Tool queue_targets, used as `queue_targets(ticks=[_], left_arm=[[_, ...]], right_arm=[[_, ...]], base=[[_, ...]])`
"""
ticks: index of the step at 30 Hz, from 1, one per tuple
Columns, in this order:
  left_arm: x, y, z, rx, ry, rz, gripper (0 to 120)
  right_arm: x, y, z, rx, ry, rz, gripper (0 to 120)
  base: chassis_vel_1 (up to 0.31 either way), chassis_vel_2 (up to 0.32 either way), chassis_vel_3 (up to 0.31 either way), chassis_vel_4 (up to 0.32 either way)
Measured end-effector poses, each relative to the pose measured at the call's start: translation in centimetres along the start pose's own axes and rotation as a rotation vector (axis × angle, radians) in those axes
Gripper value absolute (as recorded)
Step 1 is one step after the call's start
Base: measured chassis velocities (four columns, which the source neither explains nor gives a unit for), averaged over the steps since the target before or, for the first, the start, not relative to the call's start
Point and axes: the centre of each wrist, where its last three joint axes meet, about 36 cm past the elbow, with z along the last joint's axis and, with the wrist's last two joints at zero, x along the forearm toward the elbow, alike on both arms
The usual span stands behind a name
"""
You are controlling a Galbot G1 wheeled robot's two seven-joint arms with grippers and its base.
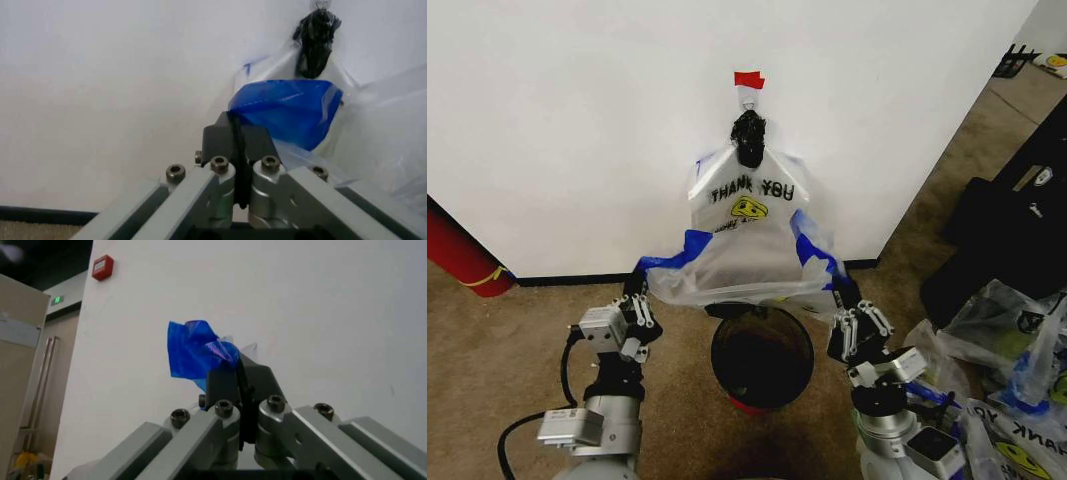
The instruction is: Pick up the garbage bag from the wall and place it over the trash bin.
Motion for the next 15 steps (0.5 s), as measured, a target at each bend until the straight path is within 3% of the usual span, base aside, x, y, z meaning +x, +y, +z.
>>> queue_targets(ticks=[9, 15], left_arm=[[-0.1, 0.0, 0.0, -0.041, 0.03, -0.028, 0], [0.0, 0.1, 0.1, -0.053, 0.061, -0.029, 0]], right_arm=[[1.7, 0.3, 1.7, -0.01, 0.056, 0.017, 0], [0.0, 0.8, -0.4, -0.009, 0.003, -0.003, 0]], base=[[0.0, 0.0, 0.0, 0.0], [0.0, 0.0, 0.0, 0.0]])
